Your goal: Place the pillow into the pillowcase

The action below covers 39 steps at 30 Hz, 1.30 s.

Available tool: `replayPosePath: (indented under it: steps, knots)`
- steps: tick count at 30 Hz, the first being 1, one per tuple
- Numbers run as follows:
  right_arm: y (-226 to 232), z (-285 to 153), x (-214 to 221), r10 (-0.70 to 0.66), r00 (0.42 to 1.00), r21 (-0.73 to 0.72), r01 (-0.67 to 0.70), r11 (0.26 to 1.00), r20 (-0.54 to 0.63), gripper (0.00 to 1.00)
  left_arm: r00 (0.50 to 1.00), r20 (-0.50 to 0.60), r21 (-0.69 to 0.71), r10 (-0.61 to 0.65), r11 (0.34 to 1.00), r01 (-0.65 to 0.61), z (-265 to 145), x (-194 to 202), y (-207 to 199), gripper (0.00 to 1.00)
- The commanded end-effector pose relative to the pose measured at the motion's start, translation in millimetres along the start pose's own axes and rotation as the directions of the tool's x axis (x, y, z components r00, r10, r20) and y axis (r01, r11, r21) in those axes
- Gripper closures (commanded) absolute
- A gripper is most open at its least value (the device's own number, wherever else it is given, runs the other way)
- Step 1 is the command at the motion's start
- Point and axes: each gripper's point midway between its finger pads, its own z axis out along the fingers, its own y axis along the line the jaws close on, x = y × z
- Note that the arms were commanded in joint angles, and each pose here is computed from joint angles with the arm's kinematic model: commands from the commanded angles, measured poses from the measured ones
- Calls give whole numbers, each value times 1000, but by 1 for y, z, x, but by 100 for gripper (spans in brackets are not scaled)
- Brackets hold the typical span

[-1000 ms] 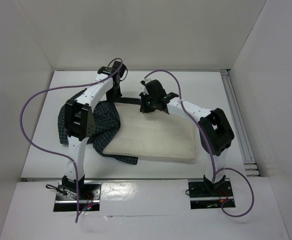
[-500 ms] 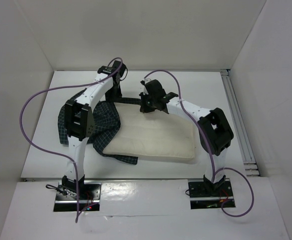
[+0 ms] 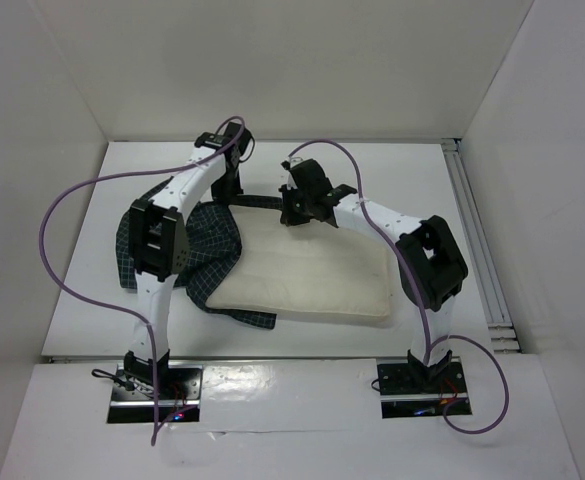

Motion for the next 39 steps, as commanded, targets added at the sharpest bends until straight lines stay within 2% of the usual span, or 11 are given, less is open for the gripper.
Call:
replayPosePath:
  steps: [1,6,9,13,18,23,31,35,37,38,39]
  knots:
    - [13,-7,-20,-11,999,-15,12,1000,48,100,999,27,79,25,997,-27,-16,-13,-6,100]
    - [13,-12,-18,-11,999,-16,12,1000,49,100,994,83,318,77,943,-100,-45,-17,-55,100]
    - [16,-18,-22,-4,998,-23,5,1000,67,100,985,128,395,117,905,-159,-64,-17,-84,100]
    - [22,-26,-23,0,997,-37,3,999,83,100,978,107,520,177,829,-207,-69,-5,-122,100]
    - [34,-59,-44,20,976,-21,-16,1000,217,100,969,126,638,214,730,-244,-84,-1,-166,100]
    - [24,-95,-55,132,929,23,-149,989,347,100,970,120,739,212,633,-230,-95,-2,-191,100]
    - [-39,-71,-21,296,874,246,-407,880,386,100,961,95,883,259,423,-201,-138,29,-241,100]
    - [-74,-62,-17,384,820,255,-516,818,425,100,965,102,894,243,402,-196,-149,26,-241,99]
    - [-90,-60,-18,415,801,252,-549,797,432,100,969,99,902,227,391,-183,-150,16,-232,75]
    - [-98,-57,-13,409,810,278,-544,792,420,100,971,107,902,215,390,-185,-154,10,-227,50]
    - [-99,-61,-23,412,802,271,-552,789,434,100,970,112,899,215,395,-191,-156,10,-219,39]
